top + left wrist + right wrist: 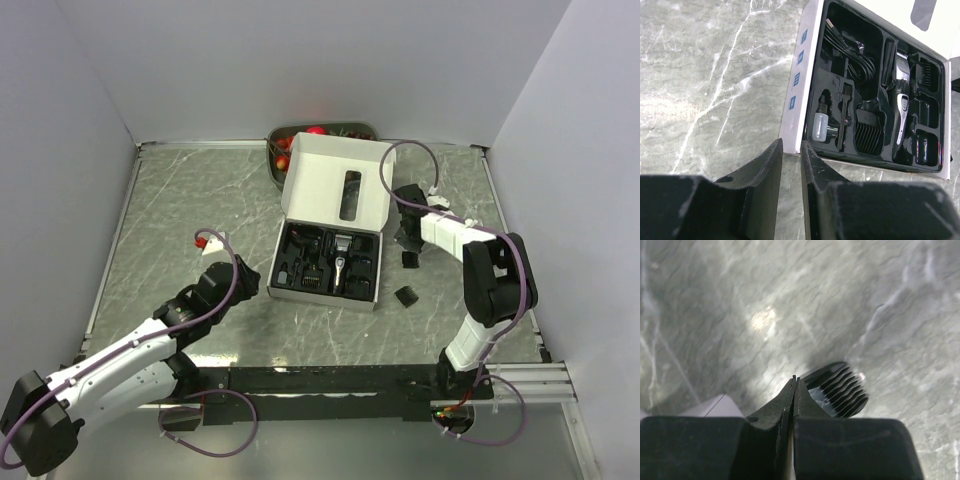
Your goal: Sort the hair-cutting tools
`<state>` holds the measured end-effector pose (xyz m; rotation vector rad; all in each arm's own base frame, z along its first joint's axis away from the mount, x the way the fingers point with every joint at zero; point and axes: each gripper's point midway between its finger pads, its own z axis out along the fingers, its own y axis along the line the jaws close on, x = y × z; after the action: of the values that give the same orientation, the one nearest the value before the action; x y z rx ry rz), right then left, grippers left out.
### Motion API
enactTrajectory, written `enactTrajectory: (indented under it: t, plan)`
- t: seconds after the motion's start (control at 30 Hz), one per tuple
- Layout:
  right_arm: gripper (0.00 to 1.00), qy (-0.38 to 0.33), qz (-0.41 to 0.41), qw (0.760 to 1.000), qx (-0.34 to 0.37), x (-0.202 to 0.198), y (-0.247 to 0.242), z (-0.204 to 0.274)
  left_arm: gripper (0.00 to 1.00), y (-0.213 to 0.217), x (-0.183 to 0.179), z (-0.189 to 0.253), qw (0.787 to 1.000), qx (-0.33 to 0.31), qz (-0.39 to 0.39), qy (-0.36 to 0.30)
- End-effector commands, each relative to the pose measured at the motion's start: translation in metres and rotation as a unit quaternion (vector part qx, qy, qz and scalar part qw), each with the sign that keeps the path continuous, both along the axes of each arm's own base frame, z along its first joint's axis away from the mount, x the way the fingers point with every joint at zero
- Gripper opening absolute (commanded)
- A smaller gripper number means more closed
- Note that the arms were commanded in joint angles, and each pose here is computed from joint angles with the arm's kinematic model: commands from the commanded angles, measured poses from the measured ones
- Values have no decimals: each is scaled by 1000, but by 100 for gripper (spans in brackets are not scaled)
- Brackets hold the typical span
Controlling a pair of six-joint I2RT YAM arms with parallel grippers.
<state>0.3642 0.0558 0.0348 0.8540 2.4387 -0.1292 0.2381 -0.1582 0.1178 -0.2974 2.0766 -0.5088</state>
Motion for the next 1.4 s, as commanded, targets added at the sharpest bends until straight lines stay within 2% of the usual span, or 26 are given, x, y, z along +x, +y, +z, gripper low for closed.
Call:
enactTrajectory:
  t: [0.0,0.37,0.6,0.8,1.07,1.37]
  plan:
    - [0,-2,-35,999,-11,8,-15,-1,27,-2,7,22,999,-23,11,-25]
    - [0,-97,26,995,-7,25,-8,40,26,-5,8,20,999,-27,11,-22]
    - [0,-82,131,988,20,25,24,31,25,-8,9,20,999,-30,8,-20]
    - [0,-32,160,986,37,20,36,6,25,-9,10,21,999,-31,6,-19]
    - [0,3,149,989,19,9,27,-6,25,-11,10,20,999,-33,3,-19]
    - [0,31,78,996,-32,-5,-2,-9,25,-15,10,17,999,-32,-4,-14]
